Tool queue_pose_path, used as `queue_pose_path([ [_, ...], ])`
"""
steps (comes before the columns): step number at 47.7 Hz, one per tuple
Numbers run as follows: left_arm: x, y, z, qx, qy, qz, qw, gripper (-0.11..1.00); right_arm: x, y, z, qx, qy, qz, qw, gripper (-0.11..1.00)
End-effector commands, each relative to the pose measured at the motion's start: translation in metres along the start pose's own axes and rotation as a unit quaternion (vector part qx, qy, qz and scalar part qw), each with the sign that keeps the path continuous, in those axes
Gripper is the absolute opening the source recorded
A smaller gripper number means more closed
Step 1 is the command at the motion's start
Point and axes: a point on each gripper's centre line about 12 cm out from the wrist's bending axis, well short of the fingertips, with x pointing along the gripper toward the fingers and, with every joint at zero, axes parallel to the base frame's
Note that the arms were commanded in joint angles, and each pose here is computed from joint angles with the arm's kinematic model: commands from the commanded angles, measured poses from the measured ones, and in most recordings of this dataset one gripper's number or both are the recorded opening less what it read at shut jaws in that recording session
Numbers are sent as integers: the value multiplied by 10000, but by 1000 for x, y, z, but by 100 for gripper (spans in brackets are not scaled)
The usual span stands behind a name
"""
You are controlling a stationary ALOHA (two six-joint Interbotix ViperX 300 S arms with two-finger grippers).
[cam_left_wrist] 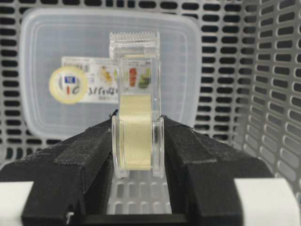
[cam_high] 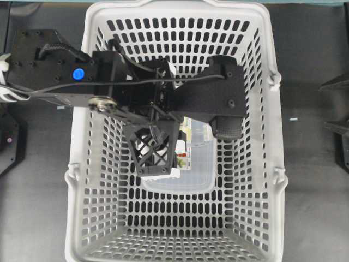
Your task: Pick up the tape dispenser from the shopping basket with the left arm.
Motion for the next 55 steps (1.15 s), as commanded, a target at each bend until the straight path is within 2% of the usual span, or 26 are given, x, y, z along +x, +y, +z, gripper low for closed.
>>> queue_pose_path([
  [1,-9,0,1,13,-124,-5,9999,28,-1,1,4,15,-53,14,10000,77],
  [11,-8,0,2,13,-131,-6,9999,28,-2,0,-1,23,100,-5,9999,77],
  [31,0,-7,1,26,-46,-26,10000,28,-2,0,-1,15,69,-3,10000,77],
  [55,19,-7,-10,32,249,15,9997,28,-3,0,0,15,16,2,10000,77],
])
